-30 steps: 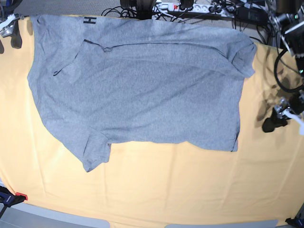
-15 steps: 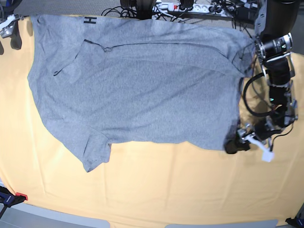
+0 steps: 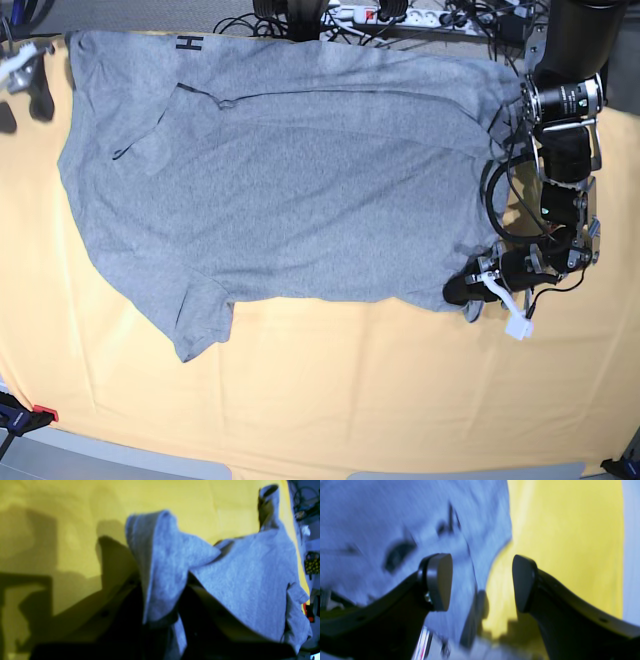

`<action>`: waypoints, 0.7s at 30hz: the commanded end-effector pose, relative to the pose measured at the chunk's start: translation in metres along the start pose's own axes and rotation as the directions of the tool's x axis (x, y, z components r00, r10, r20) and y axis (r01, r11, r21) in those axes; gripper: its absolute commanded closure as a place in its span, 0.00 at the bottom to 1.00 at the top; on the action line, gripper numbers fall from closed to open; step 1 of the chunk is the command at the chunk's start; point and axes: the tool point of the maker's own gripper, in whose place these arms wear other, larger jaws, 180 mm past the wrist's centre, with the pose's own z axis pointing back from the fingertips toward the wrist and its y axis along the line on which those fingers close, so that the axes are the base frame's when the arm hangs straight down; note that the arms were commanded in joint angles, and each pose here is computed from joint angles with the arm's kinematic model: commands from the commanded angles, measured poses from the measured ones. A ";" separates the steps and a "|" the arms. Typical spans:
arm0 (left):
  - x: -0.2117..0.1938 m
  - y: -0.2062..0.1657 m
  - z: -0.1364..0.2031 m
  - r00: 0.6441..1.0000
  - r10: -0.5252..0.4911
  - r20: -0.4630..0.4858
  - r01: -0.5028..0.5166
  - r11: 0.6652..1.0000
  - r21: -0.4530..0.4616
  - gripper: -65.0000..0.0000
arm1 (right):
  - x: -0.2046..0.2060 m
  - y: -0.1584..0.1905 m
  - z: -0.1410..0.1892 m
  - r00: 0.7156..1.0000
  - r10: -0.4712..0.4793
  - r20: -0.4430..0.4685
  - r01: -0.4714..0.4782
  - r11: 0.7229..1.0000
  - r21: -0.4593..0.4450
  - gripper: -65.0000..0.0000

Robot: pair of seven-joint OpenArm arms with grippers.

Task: Layout the t-shirt on the table in an organized manner, then fold the t-shirt properly
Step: 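Grasp the shirt's side edges with both grippers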

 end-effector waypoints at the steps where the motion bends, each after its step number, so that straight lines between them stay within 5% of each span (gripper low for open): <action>1: 0.023 -0.003 0.006 0.999 -0.031 0.034 0.031 1.000 0.001 1.00 | 0.021 0.001 -0.003 0.996 0.035 0.077 -0.035 0.999 0.006 0.40; 8: 0.028 -0.011 0.007 0.999 -0.016 0.049 0.018 0.999 -0.042 1.00 | 0.095 0.001 -0.066 0.947 0.057 0.316 -0.064 0.998 0.012 0.40; 15: 0.031 -0.010 0.010 0.998 -0.022 0.055 0.025 0.999 -0.043 1.00 | 0.112 -0.019 -0.161 0.961 -0.121 0.248 0.093 0.988 0.125 0.40; 21: 0.031 -0.010 0.010 0.998 -0.022 0.054 0.025 0.999 -0.043 1.00 | 0.112 -0.045 -0.217 0.927 -0.336 0.164 0.299 0.930 0.213 0.40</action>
